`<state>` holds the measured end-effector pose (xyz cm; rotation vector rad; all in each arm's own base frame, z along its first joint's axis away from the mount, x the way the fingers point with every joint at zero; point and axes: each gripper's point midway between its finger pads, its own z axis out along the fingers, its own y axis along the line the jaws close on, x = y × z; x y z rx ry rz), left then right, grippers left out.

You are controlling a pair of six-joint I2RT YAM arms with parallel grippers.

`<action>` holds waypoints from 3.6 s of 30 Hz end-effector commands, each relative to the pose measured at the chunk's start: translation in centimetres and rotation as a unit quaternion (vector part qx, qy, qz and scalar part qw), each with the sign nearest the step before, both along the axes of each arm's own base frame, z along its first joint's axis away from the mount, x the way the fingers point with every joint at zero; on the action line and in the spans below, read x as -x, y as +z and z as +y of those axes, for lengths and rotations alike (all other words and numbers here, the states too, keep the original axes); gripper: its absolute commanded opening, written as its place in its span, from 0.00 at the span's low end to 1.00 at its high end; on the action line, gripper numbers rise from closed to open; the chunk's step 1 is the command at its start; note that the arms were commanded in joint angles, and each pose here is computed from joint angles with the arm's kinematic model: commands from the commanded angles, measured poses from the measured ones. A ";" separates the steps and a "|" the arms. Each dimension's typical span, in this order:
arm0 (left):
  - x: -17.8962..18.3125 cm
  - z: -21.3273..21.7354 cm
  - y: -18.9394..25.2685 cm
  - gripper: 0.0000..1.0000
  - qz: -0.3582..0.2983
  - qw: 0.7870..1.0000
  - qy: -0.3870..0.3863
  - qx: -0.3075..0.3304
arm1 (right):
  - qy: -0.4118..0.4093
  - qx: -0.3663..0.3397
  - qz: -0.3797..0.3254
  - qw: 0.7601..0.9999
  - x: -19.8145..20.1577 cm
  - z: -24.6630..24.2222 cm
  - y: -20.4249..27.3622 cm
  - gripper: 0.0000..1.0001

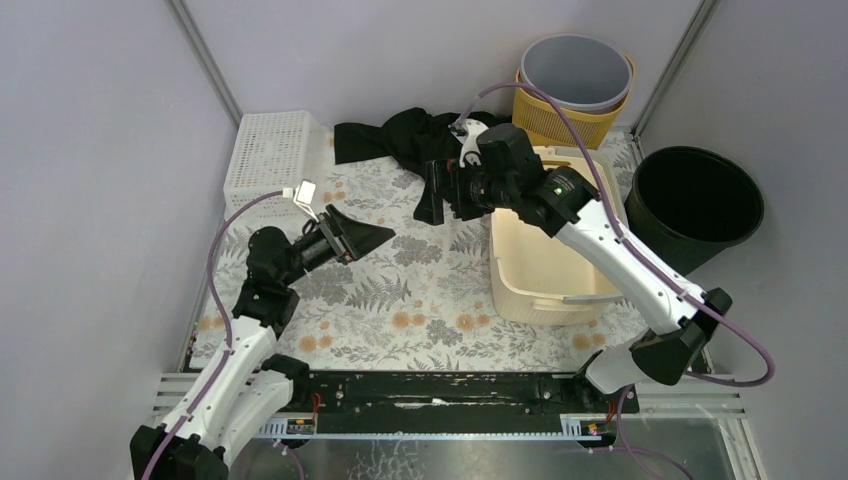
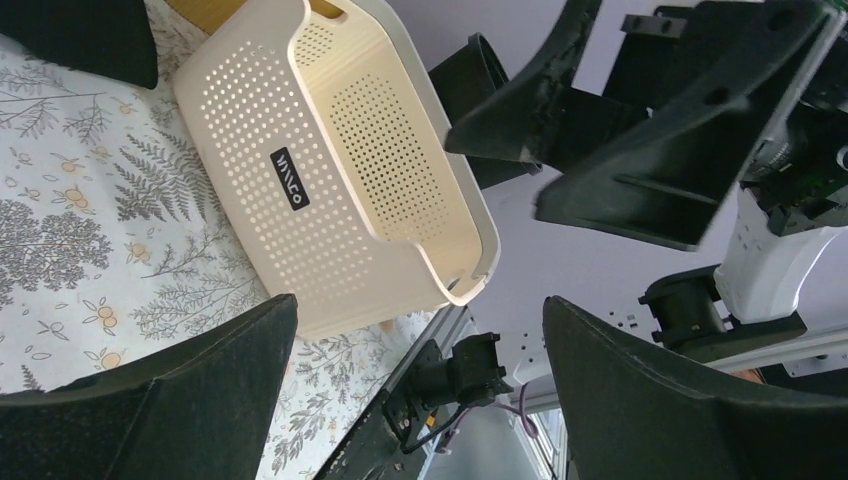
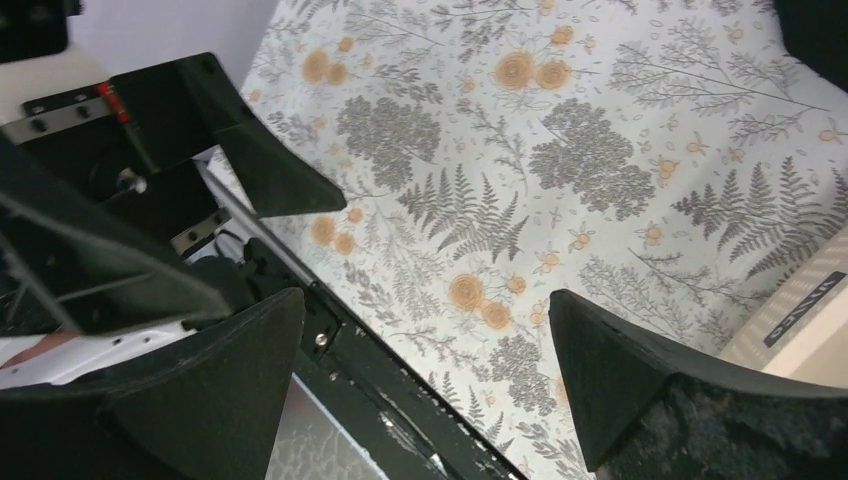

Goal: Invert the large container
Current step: Turn the container upside down at the center of the board.

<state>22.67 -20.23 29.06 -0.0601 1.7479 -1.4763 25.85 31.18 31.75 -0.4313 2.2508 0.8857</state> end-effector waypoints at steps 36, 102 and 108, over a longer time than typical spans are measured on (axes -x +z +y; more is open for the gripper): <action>-4.3 0.9 -4.4 1.00 0.063 0.988 0.077 -0.118 | -0.161 0.320 0.108 0.927 -6.5 -11.3 -14.3 0.79; -3.9 2.0 -5.5 1.00 0.071 0.982 0.101 -0.140 | -0.099 0.166 0.138 0.971 -2.8 -5.5 -10.9 0.00; -3.9 1.9 -5.4 1.00 0.071 0.983 0.100 -0.140 | -0.086 0.127 0.127 0.980 -2.3 -4.3 -8.5 0.00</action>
